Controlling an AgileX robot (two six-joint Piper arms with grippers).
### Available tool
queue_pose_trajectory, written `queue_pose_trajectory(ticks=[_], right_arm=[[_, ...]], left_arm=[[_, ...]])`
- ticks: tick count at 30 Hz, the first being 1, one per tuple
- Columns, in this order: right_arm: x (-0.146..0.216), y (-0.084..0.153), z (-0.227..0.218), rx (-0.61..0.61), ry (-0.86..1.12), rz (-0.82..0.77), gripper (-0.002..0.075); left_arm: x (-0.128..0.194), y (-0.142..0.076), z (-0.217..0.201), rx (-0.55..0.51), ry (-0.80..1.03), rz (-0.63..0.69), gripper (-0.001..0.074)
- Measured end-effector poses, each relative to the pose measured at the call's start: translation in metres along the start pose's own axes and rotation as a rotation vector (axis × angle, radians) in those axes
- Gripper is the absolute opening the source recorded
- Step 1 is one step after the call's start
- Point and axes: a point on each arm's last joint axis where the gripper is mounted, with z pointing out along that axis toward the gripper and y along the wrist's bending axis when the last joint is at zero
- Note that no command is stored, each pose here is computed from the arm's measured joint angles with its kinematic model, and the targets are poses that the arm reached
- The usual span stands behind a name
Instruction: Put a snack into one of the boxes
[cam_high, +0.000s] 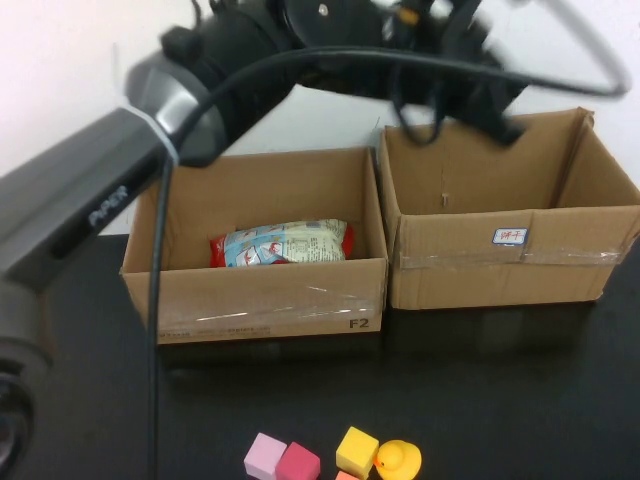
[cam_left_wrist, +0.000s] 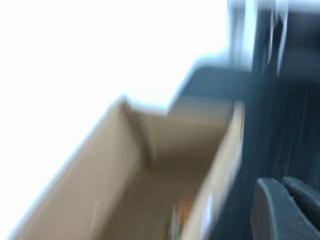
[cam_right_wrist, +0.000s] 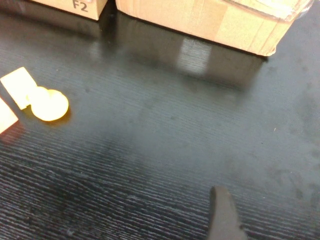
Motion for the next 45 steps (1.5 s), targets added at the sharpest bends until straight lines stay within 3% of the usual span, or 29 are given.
queue_pose_trajectory(ticks=[3, 6, 8, 12, 21, 26, 37, 45], right_arm=[[0.000, 0.000, 0.000, 0.000, 0.000, 0.000, 0.0340], [0.000, 0.000, 0.000, 0.000, 0.000, -0.004, 0.0199], [0.000, 0.000, 0.000, -0.002, 0.001, -0.018, 0.0087], [0.001, 0.002, 0.000, -0.022, 0.008, -0.048, 0.0015], [0.004, 0.014, -0.001, -0.160, 0.038, -0.138, -0.0001], [0.003, 0.017, -0.002, -0.192, 0.026, -0.132, -0.0001], [0.003, 0.022, -0.003, -0.244, 0.012, -0.146, -0.0001], [-0.001, 0.033, -0.006, -0.365, -0.043, -0.143, -0.0001]], left_arm=[[0.021, 0.005, -0.010, -0.053, 0.271, -0.006, 0.0001], [0.035, 0.018, -0.024, -0.188, 0.467, -0.024, 0.0000], [0.038, 0.024, -0.034, -0.264, 0.533, -0.052, 0.0000], [0.030, 0.025, -0.057, -0.340, 0.570, -0.084, 0.0000], [-0.006, 0.008, -0.131, -0.414, 0.410, -0.090, 0.0000], [-0.001, -0.017, -0.184, -0.437, 0.323, -0.081, 0.0000], [0.097, -0.081, -0.248, -0.428, 0.175, -0.043, -0.0001], [0.153, -0.116, -0.283, -0.444, 0.033, -0.050, -0.0001]])
